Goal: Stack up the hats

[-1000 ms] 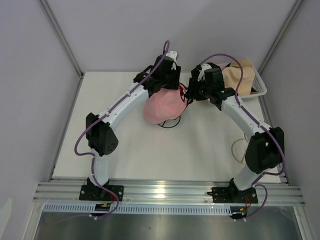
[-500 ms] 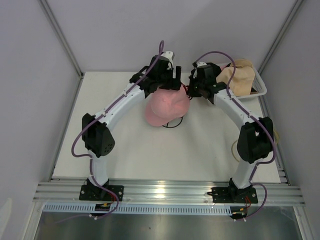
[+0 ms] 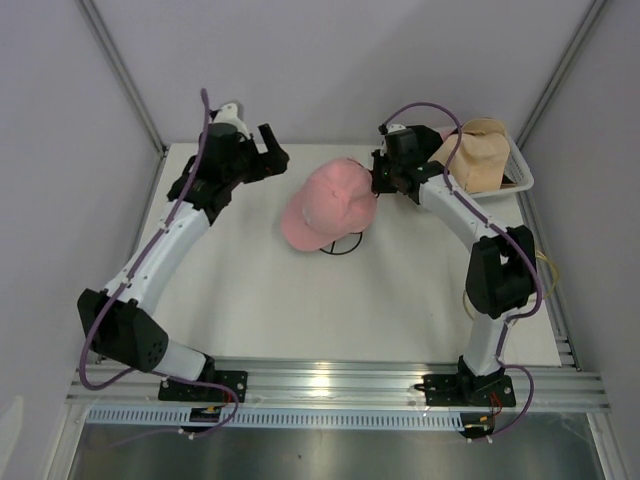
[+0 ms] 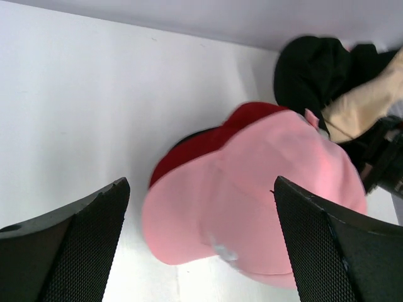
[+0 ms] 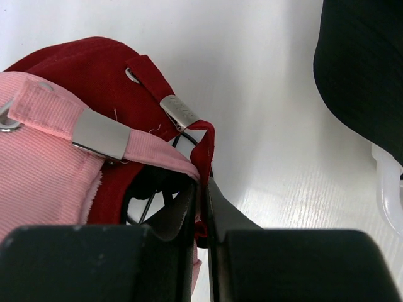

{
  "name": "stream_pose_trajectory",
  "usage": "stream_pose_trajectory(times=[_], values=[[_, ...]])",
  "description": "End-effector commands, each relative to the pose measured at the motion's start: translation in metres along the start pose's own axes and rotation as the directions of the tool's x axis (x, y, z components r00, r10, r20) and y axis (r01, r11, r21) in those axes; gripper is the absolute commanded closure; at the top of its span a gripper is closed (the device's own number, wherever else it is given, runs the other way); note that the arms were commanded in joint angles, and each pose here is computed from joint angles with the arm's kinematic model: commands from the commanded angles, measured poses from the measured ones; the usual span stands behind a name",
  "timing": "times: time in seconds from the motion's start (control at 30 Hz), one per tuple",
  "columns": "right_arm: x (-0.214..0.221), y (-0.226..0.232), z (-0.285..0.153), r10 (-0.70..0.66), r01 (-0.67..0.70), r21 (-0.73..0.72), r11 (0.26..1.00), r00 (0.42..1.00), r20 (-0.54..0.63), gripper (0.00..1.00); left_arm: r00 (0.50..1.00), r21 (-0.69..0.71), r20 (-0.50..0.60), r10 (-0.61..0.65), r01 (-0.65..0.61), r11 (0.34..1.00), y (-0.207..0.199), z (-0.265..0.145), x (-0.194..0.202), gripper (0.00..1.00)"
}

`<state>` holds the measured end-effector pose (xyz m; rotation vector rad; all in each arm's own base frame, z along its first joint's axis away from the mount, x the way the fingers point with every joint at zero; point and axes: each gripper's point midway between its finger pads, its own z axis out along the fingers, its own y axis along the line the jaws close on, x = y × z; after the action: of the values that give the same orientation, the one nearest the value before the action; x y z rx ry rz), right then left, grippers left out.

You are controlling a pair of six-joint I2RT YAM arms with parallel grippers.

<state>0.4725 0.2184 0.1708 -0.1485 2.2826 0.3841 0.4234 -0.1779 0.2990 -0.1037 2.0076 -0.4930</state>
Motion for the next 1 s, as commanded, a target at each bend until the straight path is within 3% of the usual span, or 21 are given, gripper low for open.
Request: stream_pose_trajectory(times=[0.0, 0.07, 0.17, 0.4, 0.63, 0.97], values=[[0.077, -0.024, 0.017, -0.008, 0.037, 0.106, 0.994, 0.967, -0.256, 0.91, 0.992, 0.031, 0.1, -0.083, 0.08, 0.996, 0.009, -0.016, -0.025, 0.01], [0.081, -0.024, 0.018, -0.008, 0.038, 0.106, 0.994, 0.963, -0.268, 0.91, 0.993, 0.007, 0.088, -0.081, 0.081, 0.997, 0.018, -0.019, -0.021, 0.01], [0.083, -0.022, 0.017, -0.012, 0.045, 0.112, 0.993, 0.96, -0.279, 0.91, 0.994, -0.028, 0.02, -0.109, 0.109, 0.994, 0.035, -0.01, 0.018, 0.0], [0.113, -0.03, 0.02, -0.003, 0.059, 0.143, 0.988, 0.933, -0.359, 0.91, 0.951, -0.029, -0.119, -0.286, 0.285, 0.958, 0.06, -0.008, 0.111, 0.0], [0.127, -0.028, 0.022, 0.002, 0.059, 0.143, 0.988, 0.92, -0.393, 0.91, 0.926, -0.019, -0.114, -0.359, 0.36, 0.933, 0.065, 0.001, 0.13, 0.03], [0.128, -0.027, 0.021, -0.02, 0.082, 0.141, 0.987, 0.917, -0.398, 0.89, 0.946, 0.058, -0.026, -0.323, 0.324, 0.944, 0.061, 0.033, 0.09, 0.05]])
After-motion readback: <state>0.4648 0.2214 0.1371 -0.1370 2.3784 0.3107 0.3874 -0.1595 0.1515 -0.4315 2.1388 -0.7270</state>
